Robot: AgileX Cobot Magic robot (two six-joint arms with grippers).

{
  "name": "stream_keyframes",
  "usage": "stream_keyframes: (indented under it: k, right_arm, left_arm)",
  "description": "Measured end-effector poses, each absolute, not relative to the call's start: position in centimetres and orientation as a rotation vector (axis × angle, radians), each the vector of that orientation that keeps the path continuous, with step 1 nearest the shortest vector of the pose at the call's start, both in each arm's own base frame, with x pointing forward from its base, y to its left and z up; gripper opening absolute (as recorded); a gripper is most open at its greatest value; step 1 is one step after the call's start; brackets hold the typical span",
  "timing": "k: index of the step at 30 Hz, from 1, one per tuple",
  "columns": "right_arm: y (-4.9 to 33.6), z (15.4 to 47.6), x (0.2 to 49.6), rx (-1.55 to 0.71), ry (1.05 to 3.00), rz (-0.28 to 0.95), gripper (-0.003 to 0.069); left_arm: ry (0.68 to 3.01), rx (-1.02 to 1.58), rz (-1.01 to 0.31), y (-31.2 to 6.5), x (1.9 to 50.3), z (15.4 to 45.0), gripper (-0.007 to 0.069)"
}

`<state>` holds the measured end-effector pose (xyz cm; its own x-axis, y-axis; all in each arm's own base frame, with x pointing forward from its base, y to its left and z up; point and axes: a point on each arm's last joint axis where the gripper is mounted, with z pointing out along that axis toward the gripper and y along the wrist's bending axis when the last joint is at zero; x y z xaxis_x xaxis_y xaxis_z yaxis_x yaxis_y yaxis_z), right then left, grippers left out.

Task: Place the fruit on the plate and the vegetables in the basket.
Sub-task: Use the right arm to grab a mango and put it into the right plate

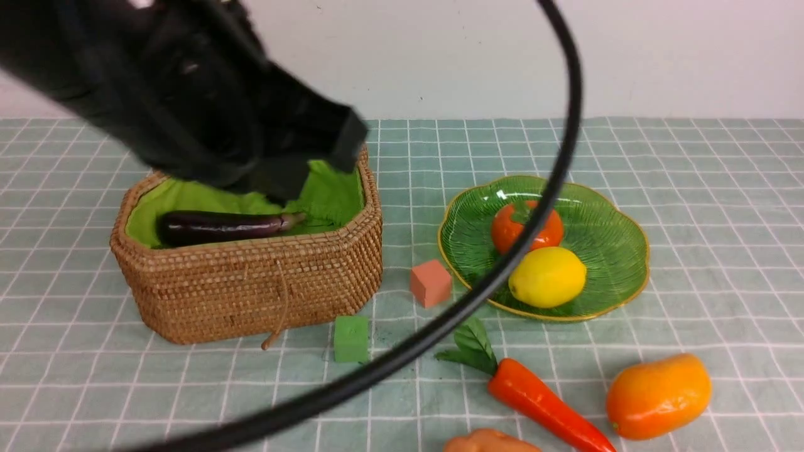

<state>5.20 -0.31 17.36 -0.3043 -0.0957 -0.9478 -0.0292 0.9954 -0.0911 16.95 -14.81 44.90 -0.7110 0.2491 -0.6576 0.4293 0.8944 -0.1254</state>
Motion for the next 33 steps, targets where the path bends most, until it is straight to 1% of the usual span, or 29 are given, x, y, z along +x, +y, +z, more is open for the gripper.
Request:
stream_keyframes:
  k: [1,5,8,11,15,18,29,32,33]
  right_arm:
    - [-0.3,17.4,5.2,-0.090,1.880,-0.066,0.0241]
    - [-0.3,17.4,5.2,-0.091,1.880,-0.067,0.0241]
    - [-0.3,17.4,5.2,-0.091,1.880,-0.067,0.0241]
    - [-0.3,17.4,5.2,-0.091,1.880,-0.067,0.0241]
    - [-0.3,17.4,5.2,-0.091,1.880,-0.067,0.0241]
    - [-0.3,17.4,5.2,-0.091,1.880,-0.067,0.0241]
    - [-0.3,17.4,5.2,-0.091,1.880,-0.067,0.0241]
    - [-0.3,17.4,5.2,-0.091,1.880,-0.067,0.0241]
    - [-0.3,17.4,5.2,-0.091,1.880,-0.067,0.0241]
  left_arm:
    - [2.397,0.486,-0.353,-14.7,16.8,44.7,-0.0013]
    - [2.401,0.474,-0.414,-12.1,13.6,43.9,-0.0013]
    - [2.388,0.419,-0.471,-9.9,11.1,43.5,-0.0013]
    - [2.372,0.386,-0.513,-8.6,9.7,43.3,-0.0013]
    - [2.293,0.348,-0.587,-6.3,7.1,43.9,-0.0013]
    - [2.245,0.334,-0.619,-5.1,5.9,44.4,-0.0013]
    - [2.222,0.327,-0.628,-4.6,5.4,44.5,-0.0013]
    - [2.223,0.322,-0.589,-4.4,5.6,44.3,-0.0013]
    - [2.221,0.321,-0.551,-4.2,5.7,43.9,-0.0013]
